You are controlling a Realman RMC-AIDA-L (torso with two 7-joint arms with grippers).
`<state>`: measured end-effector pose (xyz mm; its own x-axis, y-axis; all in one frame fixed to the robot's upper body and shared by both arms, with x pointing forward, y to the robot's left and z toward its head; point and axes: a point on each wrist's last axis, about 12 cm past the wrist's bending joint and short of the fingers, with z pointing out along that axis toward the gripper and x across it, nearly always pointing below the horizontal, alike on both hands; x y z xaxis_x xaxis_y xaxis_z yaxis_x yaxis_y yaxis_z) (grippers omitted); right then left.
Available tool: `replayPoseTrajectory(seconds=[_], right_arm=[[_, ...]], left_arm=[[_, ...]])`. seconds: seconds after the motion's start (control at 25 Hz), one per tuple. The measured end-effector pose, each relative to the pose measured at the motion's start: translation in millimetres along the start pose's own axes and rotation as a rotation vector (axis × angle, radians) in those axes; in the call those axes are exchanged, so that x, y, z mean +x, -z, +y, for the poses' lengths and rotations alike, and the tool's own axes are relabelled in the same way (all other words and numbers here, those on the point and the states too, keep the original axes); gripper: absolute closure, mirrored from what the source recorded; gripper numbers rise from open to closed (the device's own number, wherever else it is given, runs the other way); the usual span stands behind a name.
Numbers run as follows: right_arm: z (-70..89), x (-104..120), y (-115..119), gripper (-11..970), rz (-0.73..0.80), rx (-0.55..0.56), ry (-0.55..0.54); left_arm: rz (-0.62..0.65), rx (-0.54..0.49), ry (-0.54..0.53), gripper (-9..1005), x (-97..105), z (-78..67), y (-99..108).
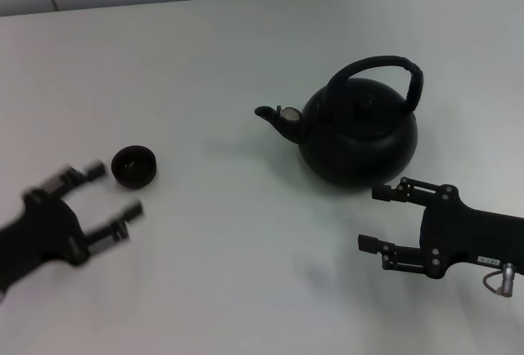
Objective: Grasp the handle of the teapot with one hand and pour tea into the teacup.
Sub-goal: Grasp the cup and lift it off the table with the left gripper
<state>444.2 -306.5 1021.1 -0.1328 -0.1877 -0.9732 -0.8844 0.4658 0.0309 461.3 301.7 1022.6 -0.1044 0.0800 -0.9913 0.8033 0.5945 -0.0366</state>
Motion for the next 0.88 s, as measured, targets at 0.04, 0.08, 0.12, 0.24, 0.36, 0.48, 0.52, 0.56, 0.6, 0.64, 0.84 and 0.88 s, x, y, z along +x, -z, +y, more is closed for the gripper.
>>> replayPoseTrajectory(seconds=[0.04, 0.08, 0.12, 0.24, 0.36, 0.48, 0.52, 0.56, 0.6, 0.64, 0.84, 0.88], right_arm=[[-0.1, 0, 0, 209, 0.000, 0.000, 0.000], [-0.2, 0, 0, 209, -0.001, 0.000, 0.001], [-0.2, 0, 0, 209, -0.002, 0.000, 0.001], [-0.2, -1, 0, 209, -0.008, -0.001, 0.002], [-0.4, -1, 1, 209, -0.010, 0.001, 0.002], [-0.6, -1, 1, 209, -0.010, 0.002, 0.002], [-0.8, -2, 0, 209, -0.010, 0.002, 0.003], [-0.8, -2, 0, 209, -0.010, 0.002, 0.003], [-0.9, -2, 0, 209, -0.010, 0.002, 0.003], [-0.9, -2, 0, 209, -0.010, 0.002, 0.003], [-1.0, -2, 0, 210, -0.011, 0.003, 0.003], [-0.9, -2, 0, 210, -0.011, 0.003, 0.003]], left_arm=[[-0.010, -0.043, -0.004, 216, 0, 3.3, -1], [-0.020, -0.092, -0.011, 217, 1, 7.0, -1], [-0.026, -0.113, -0.015, 218, 1, 8.7, -2], [-0.040, -0.152, -0.036, 220, 0, 12.0, -2], [-0.037, -0.153, -0.038, 222, 0, 12.1, -3], [-0.001, -0.154, -0.053, 224, 4, 12.8, -4], [0.027, -0.155, -0.064, 225, 7, 13.2, -5], [0.073, -0.152, -0.079, 226, 11, 13.6, -7], [0.103, -0.149, -0.087, 227, 15, 13.8, -8], [0.139, -0.142, -0.097, 227, 18, 13.7, -9], [0.160, -0.134, -0.097, 231, 20, 13.6, -10], [0.161, -0.134, -0.097, 232, 20, 13.7, -10]])
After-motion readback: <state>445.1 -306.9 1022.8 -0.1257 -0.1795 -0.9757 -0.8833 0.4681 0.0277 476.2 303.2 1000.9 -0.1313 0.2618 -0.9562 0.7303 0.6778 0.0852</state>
